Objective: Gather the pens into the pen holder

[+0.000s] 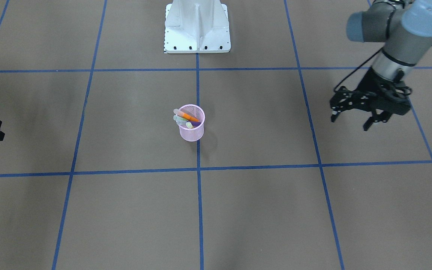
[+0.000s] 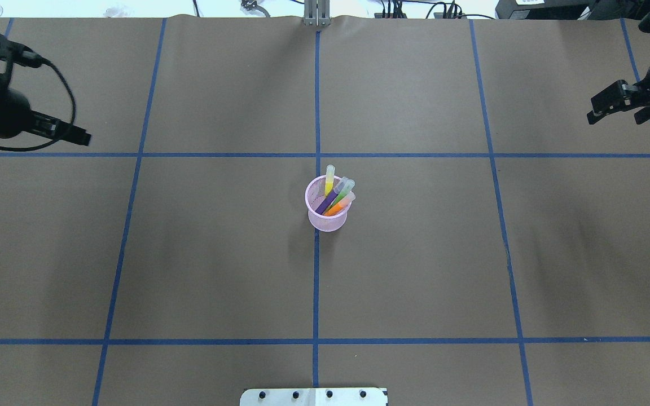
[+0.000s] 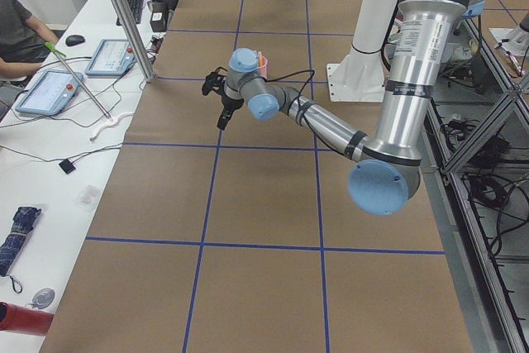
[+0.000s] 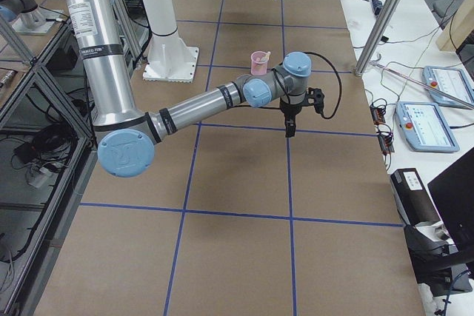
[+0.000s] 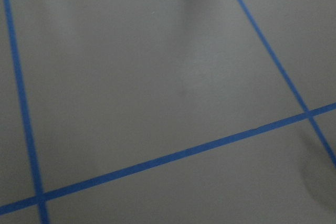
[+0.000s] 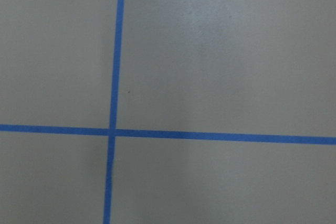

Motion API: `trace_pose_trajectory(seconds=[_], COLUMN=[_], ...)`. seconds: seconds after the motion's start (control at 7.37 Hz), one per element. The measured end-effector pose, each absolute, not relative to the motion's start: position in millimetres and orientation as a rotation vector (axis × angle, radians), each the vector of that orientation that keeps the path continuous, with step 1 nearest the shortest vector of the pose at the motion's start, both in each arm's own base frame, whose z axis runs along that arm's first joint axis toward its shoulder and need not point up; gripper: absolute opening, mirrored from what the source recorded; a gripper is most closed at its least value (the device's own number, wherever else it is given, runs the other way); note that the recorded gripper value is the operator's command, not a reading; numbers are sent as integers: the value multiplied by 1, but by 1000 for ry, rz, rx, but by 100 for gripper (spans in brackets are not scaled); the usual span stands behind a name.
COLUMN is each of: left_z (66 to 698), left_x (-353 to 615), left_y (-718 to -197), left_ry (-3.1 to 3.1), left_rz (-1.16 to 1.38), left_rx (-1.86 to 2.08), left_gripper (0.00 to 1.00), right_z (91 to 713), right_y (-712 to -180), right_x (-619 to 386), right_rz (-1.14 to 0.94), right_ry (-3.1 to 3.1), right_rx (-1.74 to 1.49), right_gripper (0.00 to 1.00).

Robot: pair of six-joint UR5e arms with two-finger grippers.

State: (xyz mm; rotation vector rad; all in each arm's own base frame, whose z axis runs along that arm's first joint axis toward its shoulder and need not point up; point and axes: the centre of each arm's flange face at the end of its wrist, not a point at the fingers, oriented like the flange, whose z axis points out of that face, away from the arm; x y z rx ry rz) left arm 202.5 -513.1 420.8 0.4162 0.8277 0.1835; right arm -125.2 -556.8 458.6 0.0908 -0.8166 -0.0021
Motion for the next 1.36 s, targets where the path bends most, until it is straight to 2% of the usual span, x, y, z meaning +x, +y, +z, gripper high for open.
trace_pose_trajectory(seconds=[0.41,0.81,1.36], left_z=[527,566,620], left_x=[81,-4,-26], left_y=[-531,-529,-493], left_ry=[729,829,786], left_rz=[172,82,34], left_rx=[269,161,97], left_gripper=[99,99,99], right_z=[508,554,572], right_y=[-554,-559,-544], right_x=[-62,-21,5], right_rz=[-38,-50,-42], right_ry=[-821,-810,-802], right_rx=[101,89,98], right_gripper=[98,98,99])
